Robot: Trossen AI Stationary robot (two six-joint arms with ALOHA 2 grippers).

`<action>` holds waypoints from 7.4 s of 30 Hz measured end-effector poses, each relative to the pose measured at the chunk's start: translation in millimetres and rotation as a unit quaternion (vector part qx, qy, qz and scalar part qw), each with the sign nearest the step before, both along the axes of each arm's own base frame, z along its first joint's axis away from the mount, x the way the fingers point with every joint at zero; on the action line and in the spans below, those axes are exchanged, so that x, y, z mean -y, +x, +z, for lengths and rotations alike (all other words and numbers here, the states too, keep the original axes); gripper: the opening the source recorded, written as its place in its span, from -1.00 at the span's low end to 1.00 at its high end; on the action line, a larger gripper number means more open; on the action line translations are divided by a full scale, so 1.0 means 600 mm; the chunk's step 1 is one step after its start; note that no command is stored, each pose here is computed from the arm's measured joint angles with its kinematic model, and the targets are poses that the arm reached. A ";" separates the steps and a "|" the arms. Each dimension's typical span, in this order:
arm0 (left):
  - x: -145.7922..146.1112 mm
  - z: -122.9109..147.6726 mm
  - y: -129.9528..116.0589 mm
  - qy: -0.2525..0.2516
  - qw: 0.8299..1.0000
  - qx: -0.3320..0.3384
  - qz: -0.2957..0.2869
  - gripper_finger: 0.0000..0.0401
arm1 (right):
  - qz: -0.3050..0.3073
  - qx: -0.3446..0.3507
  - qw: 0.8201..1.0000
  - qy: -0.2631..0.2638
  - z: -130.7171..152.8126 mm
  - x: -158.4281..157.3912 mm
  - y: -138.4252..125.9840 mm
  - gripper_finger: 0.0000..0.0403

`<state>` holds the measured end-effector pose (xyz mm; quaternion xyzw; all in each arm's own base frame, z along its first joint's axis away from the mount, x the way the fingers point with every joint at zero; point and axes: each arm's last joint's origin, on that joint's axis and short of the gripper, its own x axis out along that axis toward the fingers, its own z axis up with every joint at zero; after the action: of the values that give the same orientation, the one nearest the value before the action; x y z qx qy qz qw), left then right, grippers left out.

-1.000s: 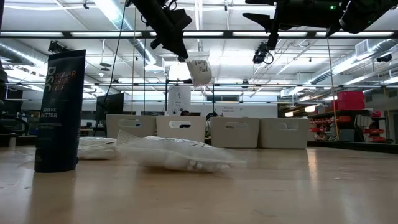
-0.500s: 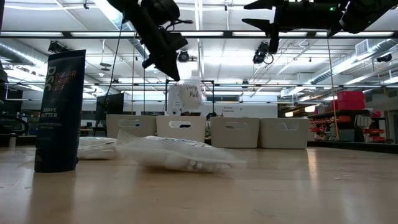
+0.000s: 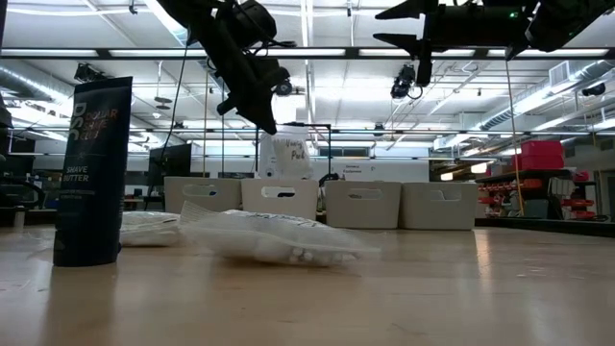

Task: Pick & Place Travel size toiletries
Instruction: Put the white cotton pack into the white bin, then put the blue shave cream into the middle gray bin

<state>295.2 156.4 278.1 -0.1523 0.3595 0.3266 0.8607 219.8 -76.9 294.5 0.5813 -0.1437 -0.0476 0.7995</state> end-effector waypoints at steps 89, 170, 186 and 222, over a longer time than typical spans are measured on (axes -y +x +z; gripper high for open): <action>0.311 0.081 -0.034 -0.042 0.933 0.012 -0.358 -0.46 | 0.078 0.098 0.886 -0.446 0.040 -0.068 0.001 -0.64; 0.468 0.078 -0.080 -0.063 0.885 0.004 -0.462 -0.49 | 0.096 -0.177 0.839 -0.506 -0.007 -0.107 -0.049 -0.67; 0.471 0.024 -0.090 -0.059 0.882 -0.043 -0.466 0.00 | 0.096 -0.177 0.840 -0.504 -0.007 -0.107 -0.049 -0.68; 0.536 -0.072 -0.057 -0.008 0.843 -0.118 -0.524 -0.04 | 0.102 -0.238 0.833 -0.489 -0.028 -0.103 -0.045 -0.68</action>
<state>260.9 -165.3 235.2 0.0920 0.4873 -0.1606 0.8534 192.6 -15.1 277.4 0.0961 0.1067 -0.0263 0.9893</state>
